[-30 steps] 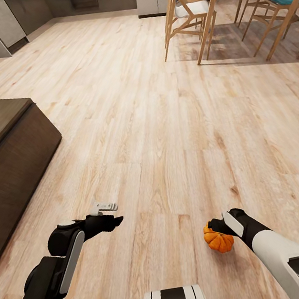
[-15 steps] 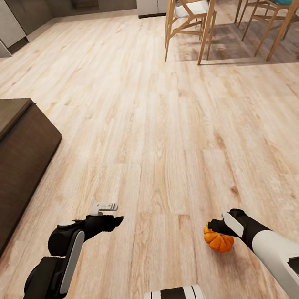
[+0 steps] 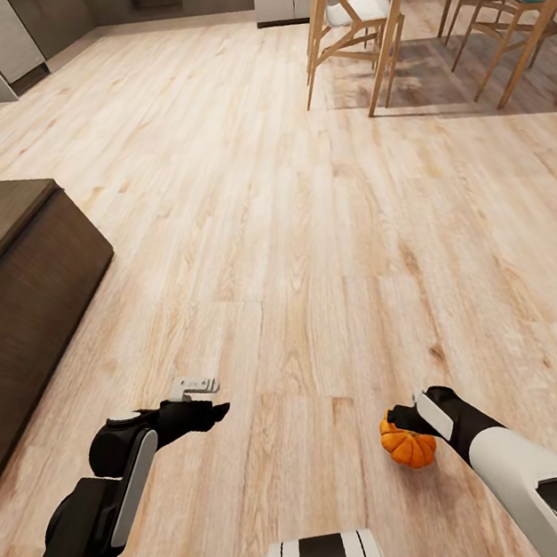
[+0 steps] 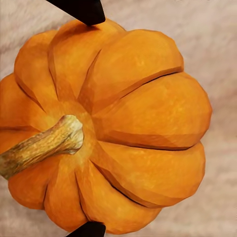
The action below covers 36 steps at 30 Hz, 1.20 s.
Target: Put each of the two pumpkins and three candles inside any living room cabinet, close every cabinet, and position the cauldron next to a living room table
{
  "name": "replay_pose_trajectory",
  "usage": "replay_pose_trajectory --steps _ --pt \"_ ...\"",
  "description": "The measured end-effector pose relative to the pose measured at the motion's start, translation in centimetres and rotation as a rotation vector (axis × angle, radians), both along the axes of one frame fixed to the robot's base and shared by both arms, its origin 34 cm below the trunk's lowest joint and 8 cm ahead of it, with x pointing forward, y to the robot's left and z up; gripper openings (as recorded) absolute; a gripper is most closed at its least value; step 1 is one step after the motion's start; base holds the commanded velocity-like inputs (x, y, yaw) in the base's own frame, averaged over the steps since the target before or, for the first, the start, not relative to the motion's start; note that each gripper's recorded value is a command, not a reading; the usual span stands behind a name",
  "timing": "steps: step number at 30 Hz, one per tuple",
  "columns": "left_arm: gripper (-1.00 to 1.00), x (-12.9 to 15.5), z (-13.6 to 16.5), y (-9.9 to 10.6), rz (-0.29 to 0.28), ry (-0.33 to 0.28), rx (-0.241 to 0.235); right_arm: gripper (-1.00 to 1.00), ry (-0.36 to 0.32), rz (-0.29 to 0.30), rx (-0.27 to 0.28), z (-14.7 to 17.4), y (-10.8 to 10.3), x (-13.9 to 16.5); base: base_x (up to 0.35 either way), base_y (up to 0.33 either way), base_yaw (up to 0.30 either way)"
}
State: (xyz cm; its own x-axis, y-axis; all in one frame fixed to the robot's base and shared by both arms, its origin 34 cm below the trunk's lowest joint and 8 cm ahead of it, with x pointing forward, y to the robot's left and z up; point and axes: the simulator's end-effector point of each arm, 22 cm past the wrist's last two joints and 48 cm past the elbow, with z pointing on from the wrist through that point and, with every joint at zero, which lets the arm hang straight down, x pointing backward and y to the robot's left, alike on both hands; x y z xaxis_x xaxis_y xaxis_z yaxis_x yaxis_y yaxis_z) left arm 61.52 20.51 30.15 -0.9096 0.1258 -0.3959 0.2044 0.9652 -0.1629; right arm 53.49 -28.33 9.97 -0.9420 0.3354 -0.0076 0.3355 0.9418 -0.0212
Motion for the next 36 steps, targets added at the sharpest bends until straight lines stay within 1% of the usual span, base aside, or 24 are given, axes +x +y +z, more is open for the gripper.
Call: replay_pose_trajectory --steps 5,6,36 --pt "1.00 0.00 0.00 0.00 0.000 0.000 0.000 1.00 0.000 0.006 -0.003 0.01 0.04 0.02 0.000 0.000 0.000" --pt "1.00 0.00 0.00 0.01 0.000 0.000 0.000 -1.00 0.000 0.007 -0.003 0.01 0.04 0.02 0.000 0.000 0.000" --pt "1.00 -0.01 0.00 -0.02 -0.001 0.000 -0.001 -1.00 0.000 0.009 -0.004 0.00 0.06 0.00 0.000 0.000 0.000"
